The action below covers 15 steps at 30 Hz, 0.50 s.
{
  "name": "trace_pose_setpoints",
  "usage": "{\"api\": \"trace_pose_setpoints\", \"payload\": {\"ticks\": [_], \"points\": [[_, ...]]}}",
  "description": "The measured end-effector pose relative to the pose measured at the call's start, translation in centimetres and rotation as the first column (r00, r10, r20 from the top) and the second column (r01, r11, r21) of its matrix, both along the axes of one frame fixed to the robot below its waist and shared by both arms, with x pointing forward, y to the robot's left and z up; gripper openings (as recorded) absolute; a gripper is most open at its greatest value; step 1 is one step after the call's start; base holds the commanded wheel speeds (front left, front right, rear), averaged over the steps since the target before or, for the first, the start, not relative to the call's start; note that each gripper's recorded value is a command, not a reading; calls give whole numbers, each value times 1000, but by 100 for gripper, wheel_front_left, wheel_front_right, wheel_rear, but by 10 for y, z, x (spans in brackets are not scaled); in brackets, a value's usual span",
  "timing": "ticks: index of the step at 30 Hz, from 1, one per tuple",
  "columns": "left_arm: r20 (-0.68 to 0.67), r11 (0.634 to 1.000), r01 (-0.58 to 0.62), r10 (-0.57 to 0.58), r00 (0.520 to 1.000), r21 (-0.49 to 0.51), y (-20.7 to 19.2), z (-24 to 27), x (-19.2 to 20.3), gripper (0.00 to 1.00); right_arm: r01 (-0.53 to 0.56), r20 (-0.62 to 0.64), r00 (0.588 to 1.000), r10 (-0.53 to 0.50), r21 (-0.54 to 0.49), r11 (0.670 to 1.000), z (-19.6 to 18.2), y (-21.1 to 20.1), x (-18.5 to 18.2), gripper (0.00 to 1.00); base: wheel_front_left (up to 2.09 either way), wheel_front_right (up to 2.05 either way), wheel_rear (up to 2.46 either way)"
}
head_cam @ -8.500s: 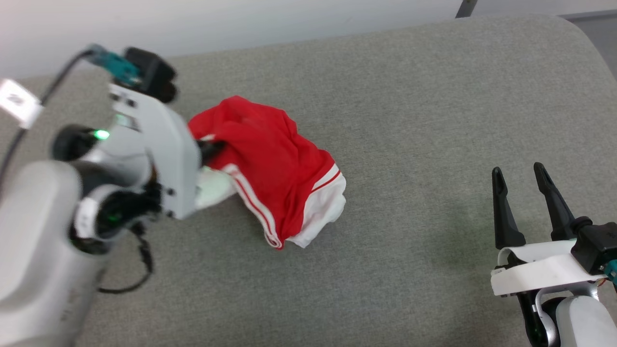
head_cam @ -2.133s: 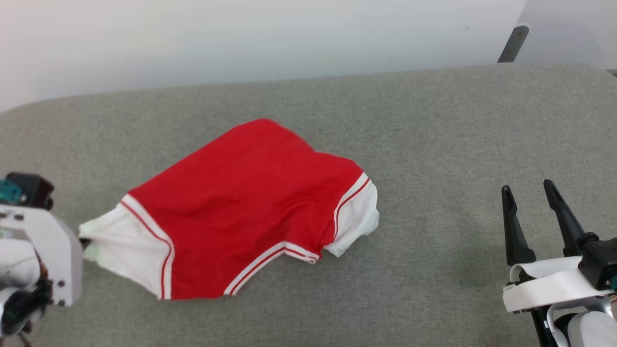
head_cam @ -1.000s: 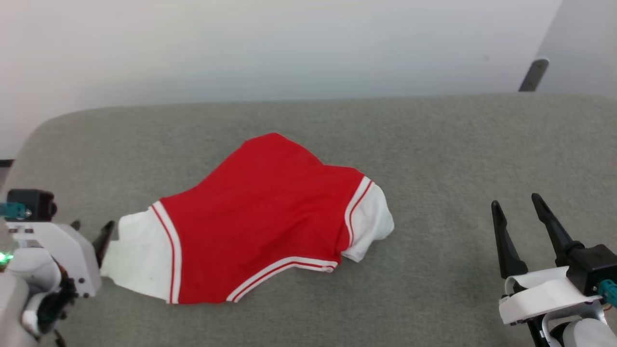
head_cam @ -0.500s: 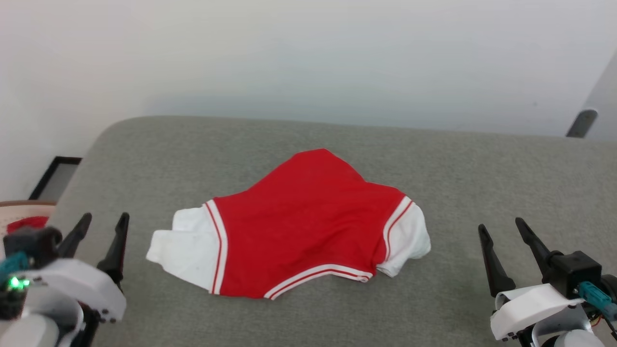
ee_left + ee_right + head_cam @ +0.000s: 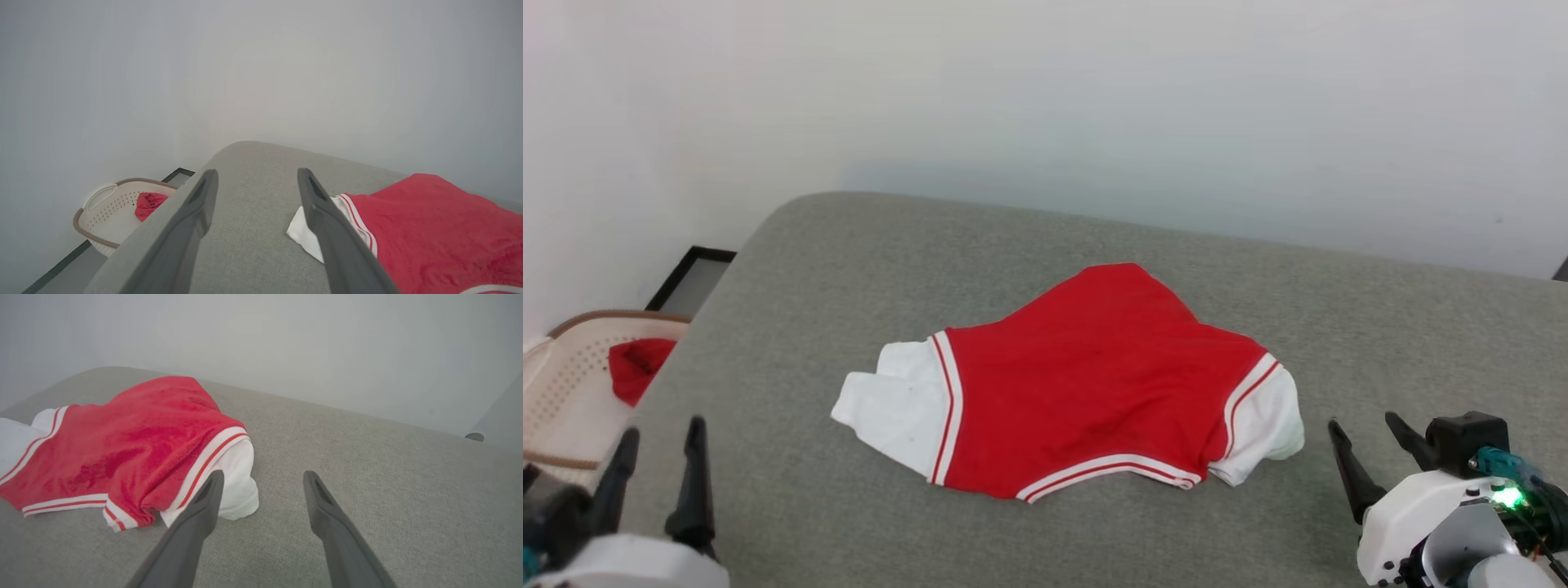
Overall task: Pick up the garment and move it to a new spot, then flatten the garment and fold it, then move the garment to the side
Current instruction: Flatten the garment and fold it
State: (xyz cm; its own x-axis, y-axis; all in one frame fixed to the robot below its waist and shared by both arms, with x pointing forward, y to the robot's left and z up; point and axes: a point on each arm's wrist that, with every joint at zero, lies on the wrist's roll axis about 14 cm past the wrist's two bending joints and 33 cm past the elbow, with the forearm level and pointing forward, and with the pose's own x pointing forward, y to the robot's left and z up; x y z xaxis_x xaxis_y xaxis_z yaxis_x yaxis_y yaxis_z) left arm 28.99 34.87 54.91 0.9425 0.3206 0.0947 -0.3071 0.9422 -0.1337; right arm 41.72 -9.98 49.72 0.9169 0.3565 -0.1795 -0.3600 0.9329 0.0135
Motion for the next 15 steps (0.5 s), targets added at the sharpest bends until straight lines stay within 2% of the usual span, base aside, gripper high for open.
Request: {"api": "trace_pose_setpoints", "payload": {"ticks": [8, 15], "points": [[13, 993, -102, 103, 995, -53, 11, -14, -30, 100, -22, -121, 993, 18, -32, 999, -14, 9, 12, 100, 0, 0, 0], [17, 988, -130, 131, 991, -79, 9, -23, -39, 100, -62, -226, 973, 46, -68, 996, -33, 21, 26, 100, 0, 0, 0]]}}
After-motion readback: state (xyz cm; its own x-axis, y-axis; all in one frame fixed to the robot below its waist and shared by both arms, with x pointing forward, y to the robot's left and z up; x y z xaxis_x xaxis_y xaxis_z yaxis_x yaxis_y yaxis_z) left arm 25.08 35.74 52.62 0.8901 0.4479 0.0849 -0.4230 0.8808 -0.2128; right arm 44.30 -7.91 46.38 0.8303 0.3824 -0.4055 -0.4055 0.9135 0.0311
